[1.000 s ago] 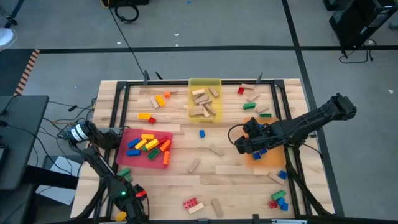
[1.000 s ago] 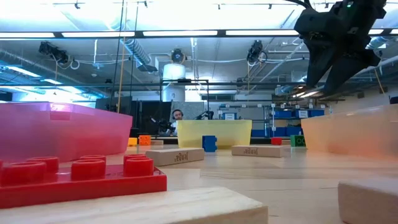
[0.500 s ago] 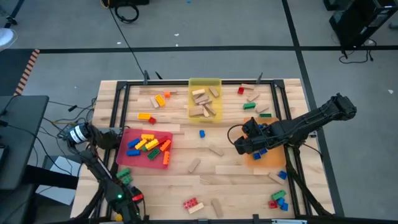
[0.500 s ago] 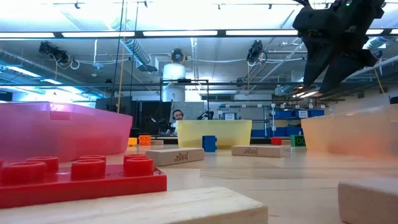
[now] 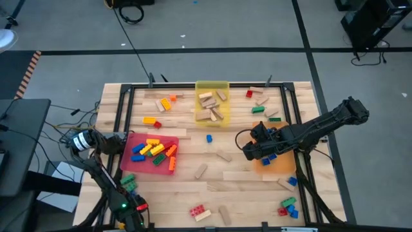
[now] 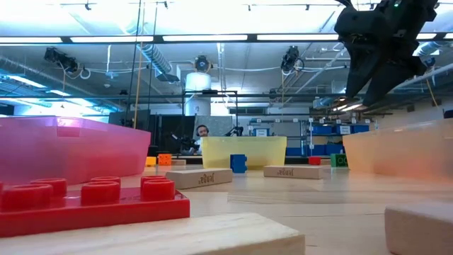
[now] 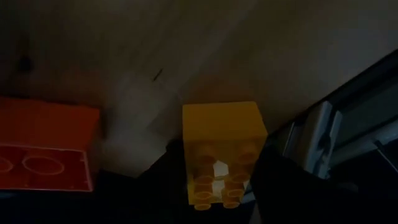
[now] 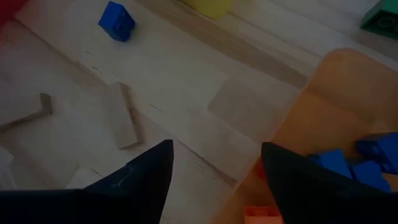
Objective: Sort blocks by size
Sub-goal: Put the 3 stud yellow game piece into the pink bin
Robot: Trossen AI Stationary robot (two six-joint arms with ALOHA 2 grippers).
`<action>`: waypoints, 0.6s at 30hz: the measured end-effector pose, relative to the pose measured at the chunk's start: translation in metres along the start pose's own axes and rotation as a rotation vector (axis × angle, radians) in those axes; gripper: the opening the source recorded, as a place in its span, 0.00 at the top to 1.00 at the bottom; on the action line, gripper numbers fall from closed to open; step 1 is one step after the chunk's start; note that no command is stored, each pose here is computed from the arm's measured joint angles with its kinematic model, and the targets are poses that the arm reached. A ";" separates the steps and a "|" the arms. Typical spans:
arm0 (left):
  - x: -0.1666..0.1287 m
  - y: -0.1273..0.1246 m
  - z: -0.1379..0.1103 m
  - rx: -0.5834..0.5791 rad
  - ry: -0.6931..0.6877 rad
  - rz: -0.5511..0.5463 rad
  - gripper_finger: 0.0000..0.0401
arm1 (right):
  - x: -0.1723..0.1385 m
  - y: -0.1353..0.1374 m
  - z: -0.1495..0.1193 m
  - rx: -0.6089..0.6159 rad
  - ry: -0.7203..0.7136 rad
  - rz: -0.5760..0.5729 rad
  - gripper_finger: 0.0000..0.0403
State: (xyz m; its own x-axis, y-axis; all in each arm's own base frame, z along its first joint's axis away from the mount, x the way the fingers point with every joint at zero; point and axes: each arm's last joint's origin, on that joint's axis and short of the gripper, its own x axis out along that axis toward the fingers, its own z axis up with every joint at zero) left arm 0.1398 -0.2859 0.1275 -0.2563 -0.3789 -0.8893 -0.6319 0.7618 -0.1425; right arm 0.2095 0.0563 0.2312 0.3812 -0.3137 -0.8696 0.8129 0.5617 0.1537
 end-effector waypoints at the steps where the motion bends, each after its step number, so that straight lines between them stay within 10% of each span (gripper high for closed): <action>1: 0.000 0.000 0.000 -0.001 -0.001 0.002 0.64 | 0.000 0.000 0.000 -0.004 -0.001 -0.001 0.36; 18: -0.048 -0.012 0.016 0.015 -0.267 -0.019 0.64 | 0.000 0.000 0.001 -0.028 -0.023 -0.005 0.36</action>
State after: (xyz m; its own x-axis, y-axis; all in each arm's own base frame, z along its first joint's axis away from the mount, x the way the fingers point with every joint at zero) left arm 0.1720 -0.2686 0.1650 -0.0416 -0.2427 -0.9692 -0.6232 0.7645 -0.1647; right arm 0.2102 0.0555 0.2316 0.3877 -0.3336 -0.8593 0.8021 0.5815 0.1361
